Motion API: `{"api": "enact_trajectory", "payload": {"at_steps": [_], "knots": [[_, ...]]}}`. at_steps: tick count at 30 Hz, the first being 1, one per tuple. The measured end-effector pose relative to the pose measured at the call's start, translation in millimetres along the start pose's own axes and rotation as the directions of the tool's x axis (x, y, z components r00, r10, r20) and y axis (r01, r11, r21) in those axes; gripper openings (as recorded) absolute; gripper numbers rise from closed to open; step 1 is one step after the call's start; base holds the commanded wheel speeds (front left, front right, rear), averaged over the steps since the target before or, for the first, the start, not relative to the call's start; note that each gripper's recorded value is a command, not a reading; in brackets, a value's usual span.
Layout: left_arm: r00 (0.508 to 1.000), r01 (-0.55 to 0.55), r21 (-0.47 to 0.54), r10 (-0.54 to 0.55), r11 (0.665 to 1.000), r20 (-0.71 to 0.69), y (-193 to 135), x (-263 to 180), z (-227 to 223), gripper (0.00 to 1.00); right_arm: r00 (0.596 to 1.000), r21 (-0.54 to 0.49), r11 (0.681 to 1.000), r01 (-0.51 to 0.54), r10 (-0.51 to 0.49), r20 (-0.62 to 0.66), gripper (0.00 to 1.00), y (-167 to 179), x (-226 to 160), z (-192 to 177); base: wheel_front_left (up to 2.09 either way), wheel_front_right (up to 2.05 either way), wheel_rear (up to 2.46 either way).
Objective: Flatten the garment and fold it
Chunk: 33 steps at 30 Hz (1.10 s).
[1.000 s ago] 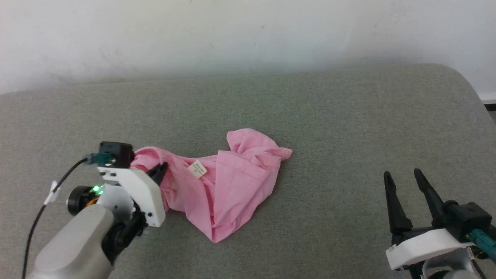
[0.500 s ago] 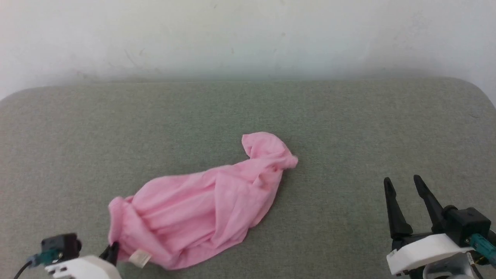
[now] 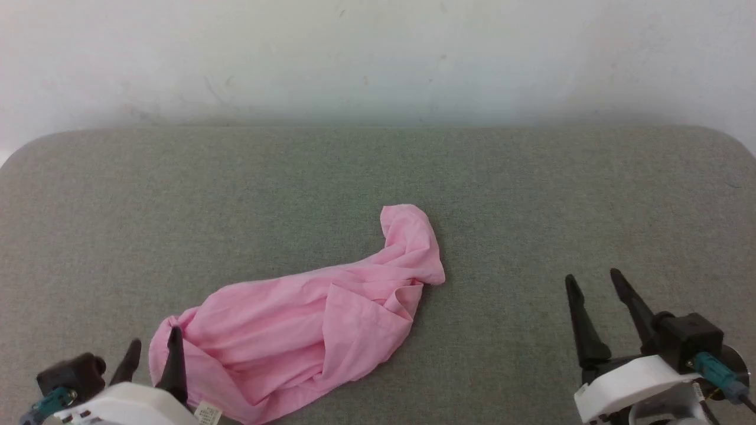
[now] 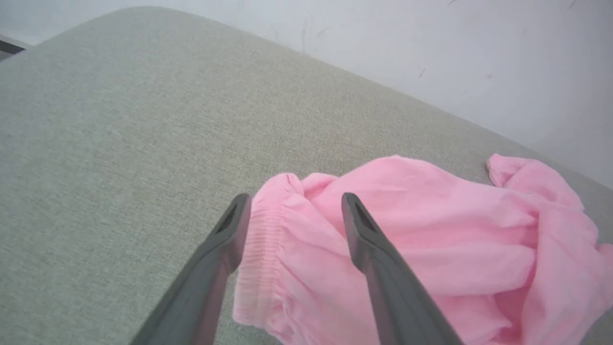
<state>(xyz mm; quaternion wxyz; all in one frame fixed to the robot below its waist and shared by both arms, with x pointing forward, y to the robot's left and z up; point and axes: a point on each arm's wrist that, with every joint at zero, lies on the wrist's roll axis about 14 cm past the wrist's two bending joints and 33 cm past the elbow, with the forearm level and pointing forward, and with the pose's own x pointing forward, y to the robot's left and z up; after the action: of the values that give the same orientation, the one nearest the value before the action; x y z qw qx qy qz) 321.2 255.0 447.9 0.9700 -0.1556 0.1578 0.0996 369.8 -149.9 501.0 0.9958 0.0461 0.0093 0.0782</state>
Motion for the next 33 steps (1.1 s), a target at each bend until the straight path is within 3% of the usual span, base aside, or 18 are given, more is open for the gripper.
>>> {"api": "enact_trajectory", "payload": {"at_steps": [7, 12, 23, 26, 30, 32, 33], "knots": [[0.954, 0.107, 0.075, -0.123, 0.991, 0.271, -41.5, 1.4, 58.9, 1.00, 0.991, -0.003, 0.993, -0.120, 0.120, -0.056, 1.00, 40.5, 1.9, -10.6, 0.00, 0.00, 0.00], [0.912, 0.101, 0.168, -0.159, 0.981, 0.379, -54.4, -5.1, 75.8, 1.00, 0.954, 0.017, 0.965, -0.260, 0.260, -0.151, 1.00, 88.5, 2.7, -28.9, 0.00, 0.00, 0.00], [0.914, 0.066, 0.282, -0.171, 0.957, 0.368, -46.4, -19.5, 54.4, 1.00, 0.747, 0.063, 0.826, -0.560, 0.536, -0.392, 1.00, 182.4, 5.5, -66.5, 0.00, 0.00, 0.00], [0.918, 0.051, 0.279, -0.155, 0.959, 0.366, -41.4, -21.1, 51.3, 1.00, 0.717, 0.053, 0.804, -0.592, 0.557, -0.419, 1.00, 192.4, 17.9, -68.2, 0.00, 0.00, 0.00], [0.925, 0.036, 0.257, -0.129, 0.966, 0.358, -35.2, -21.9, 46.0, 1.00, 0.684, 0.047, 0.798, -0.601, 0.544, -0.486, 1.00, 193.7, 31.6, -81.2, 0.00, 0.00, 0.00], [0.928, 0.027, 0.249, -0.117, 0.968, 0.355, -31.7, -22.3, 44.2, 1.00, 0.639, 0.051, 0.786, -0.616, 0.537, -0.550, 1.00, 195.7, 27.6, -96.0, 0.00, 0.00, 0.00], [0.929, 0.020, 0.244, -0.108, 0.970, 0.355, -29.6, -22.6, 43.5, 1.00, 0.618, 0.070, 0.782, -0.620, 0.541, -0.570, 0.50, 198.6, 24.1, -101.3, 0.00, 0.00, 0.00]]}}
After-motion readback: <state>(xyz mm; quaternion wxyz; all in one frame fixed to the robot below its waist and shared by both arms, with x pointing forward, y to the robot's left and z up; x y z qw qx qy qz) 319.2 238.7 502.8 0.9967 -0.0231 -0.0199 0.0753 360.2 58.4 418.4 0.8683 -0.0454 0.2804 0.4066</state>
